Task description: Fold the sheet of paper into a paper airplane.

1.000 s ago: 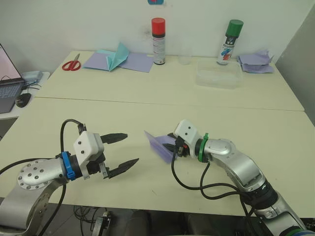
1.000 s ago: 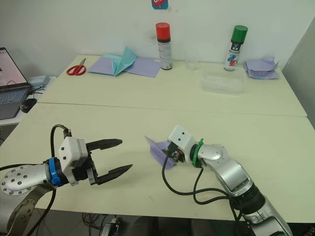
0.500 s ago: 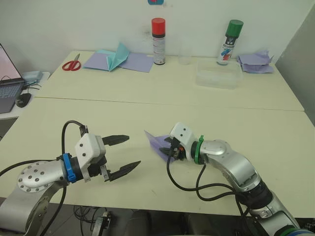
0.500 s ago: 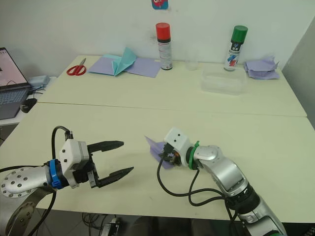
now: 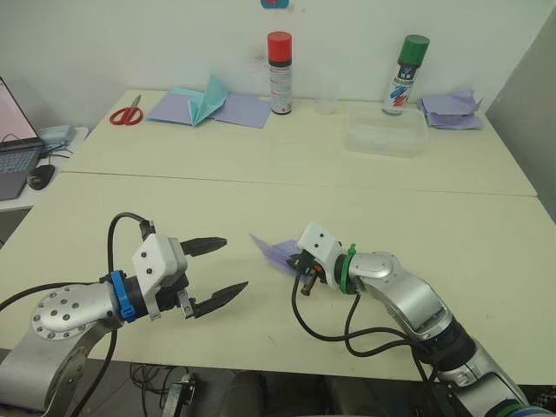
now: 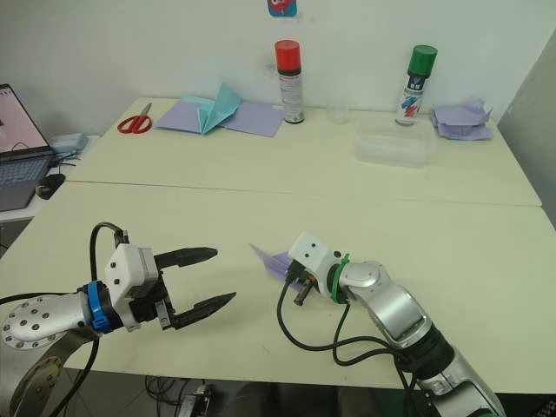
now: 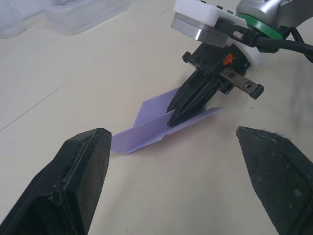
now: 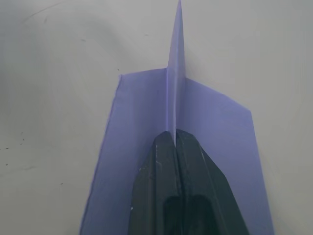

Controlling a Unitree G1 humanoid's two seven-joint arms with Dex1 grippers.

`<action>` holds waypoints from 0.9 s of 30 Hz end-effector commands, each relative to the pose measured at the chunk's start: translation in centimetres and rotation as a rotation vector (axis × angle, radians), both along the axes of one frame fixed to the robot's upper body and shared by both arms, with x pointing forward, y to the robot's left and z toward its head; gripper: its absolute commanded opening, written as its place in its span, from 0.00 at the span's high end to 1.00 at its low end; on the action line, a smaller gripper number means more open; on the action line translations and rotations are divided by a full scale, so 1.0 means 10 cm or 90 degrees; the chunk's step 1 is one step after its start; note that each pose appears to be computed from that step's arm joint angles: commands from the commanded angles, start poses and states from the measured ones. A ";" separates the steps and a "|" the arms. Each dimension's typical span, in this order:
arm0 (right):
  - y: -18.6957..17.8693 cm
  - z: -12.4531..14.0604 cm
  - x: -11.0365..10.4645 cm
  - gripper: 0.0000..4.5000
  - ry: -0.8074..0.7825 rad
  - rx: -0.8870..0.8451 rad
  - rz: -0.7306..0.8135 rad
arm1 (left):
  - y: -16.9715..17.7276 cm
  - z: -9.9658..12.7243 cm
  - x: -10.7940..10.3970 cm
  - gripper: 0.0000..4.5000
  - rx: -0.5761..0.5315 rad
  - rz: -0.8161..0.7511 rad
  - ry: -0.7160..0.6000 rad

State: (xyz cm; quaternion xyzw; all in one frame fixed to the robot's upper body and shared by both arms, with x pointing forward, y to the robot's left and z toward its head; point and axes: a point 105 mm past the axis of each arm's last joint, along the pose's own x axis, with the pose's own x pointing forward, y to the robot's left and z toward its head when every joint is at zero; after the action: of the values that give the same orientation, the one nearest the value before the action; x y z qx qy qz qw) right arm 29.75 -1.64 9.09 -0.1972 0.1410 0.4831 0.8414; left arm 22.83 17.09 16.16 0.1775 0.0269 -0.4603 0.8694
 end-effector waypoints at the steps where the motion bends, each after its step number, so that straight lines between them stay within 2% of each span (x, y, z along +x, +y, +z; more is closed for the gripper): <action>1: -0.24 0.22 0.06 1.00 -0.039 0.029 -0.041 | -0.12 0.15 -0.03 0.00 -0.008 -0.027 -0.036; 7: -0.91 0.50 0.16 1.00 -0.055 0.055 -0.207 | -0.39 0.29 0.02 0.00 -0.027 -0.109 -0.020; 9: -1.16 0.54 0.18 1.00 -0.043 0.076 -0.299 | -0.49 0.34 0.09 0.00 -0.015 -0.156 -0.011; 12: -1.49 0.51 0.23 1.00 -0.033 0.076 -0.427 | -0.58 0.45 0.30 0.00 0.003 -0.198 -0.016; 17: -1.50 0.32 0.29 1.00 0.053 0.108 -0.489 | -0.69 0.51 0.60 0.00 0.035 -0.240 -0.014; 22: -1.51 0.22 0.32 1.00 0.073 0.116 -0.528 | -0.71 0.52 0.73 0.00 0.062 -0.266 -0.025; 26: -1.54 0.16 0.32 1.00 0.064 0.100 -0.532 | -0.71 0.50 0.74 0.00 0.064 -0.271 -0.032; 27: -1.54 0.15 0.31 0.96 0.062 0.100 -0.531 | -0.70 0.49 0.74 0.00 0.064 -0.272 -0.031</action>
State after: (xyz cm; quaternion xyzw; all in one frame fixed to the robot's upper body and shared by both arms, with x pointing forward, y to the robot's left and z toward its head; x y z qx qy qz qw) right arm 32.89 -16.75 10.42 -0.0291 0.2204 0.1250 0.9669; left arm 30.48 10.21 20.34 0.2206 0.0096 -0.6244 0.7493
